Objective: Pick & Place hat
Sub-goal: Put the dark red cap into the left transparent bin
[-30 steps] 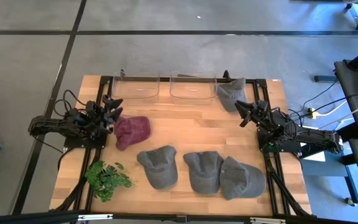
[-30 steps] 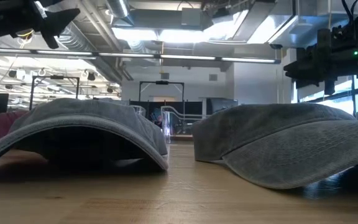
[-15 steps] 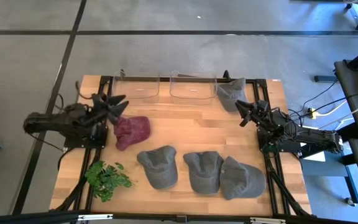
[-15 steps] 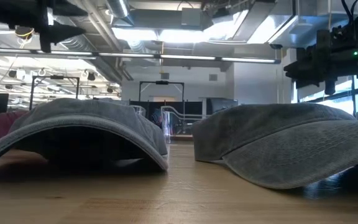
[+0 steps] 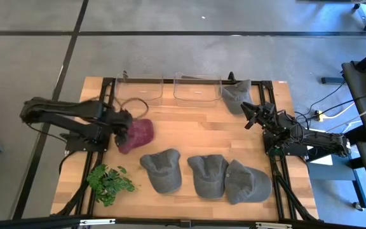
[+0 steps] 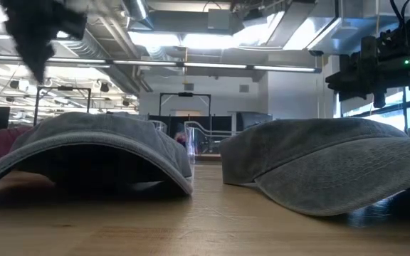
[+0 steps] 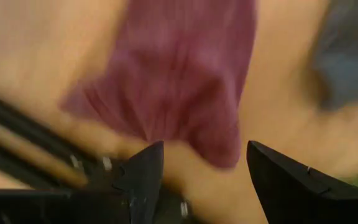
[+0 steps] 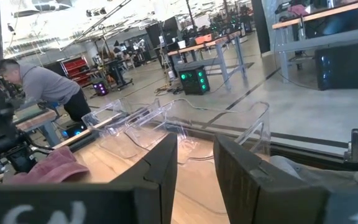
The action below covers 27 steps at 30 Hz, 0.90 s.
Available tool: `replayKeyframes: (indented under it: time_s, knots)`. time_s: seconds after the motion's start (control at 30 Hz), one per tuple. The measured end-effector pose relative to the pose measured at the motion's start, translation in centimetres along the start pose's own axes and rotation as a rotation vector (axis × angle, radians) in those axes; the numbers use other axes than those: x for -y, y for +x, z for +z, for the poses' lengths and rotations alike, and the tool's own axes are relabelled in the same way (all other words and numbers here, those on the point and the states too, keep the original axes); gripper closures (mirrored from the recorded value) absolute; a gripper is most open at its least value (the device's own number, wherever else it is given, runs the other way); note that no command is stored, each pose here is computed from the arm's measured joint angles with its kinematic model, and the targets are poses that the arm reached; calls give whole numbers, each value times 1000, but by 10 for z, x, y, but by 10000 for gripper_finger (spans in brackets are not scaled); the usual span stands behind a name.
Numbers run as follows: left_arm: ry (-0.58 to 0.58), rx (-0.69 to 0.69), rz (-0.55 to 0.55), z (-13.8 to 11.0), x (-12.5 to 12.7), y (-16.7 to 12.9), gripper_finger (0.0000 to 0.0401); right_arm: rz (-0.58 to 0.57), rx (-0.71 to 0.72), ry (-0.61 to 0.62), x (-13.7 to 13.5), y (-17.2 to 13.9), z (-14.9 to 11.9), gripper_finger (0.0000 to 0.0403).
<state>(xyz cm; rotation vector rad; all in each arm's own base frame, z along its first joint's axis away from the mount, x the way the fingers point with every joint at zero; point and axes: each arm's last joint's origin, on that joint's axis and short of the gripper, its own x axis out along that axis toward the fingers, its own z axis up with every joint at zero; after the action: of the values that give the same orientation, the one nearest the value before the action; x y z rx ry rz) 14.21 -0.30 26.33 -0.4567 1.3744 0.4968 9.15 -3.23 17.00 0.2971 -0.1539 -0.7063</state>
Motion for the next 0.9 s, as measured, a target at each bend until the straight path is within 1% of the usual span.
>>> replayKeyframes:
  time_s: [0.03,0.1,0.23,0.37,0.43,0.5,0.63,0.83,0.9]
  knots:
    - [-13,-67,15,2,4,9,177,0,0,-1,0,0,0,297]
    - [-38,-156,63,6,9,24,177,0,0,-16,0,0,0,297]
    - [-78,-272,166,10,13,51,178,-2,0,-45,0,0,0,297]
    - [-107,-371,250,11,9,74,178,-2,1,-45,0,0,0,297]
    - [-125,-367,267,16,8,82,178,-2,0,-46,0,0,0,297]
    - [-141,-326,254,23,8,89,180,-2,1,-45,0,0,0,297]
    - [-138,-304,218,30,5,102,183,-2,2,-42,0,0,0,297]
    - [-161,-362,260,35,-4,118,188,0,1,-14,0,0,0,297]
    - [-185,-384,238,35,-6,127,190,1,1,-15,0,0,0,297]
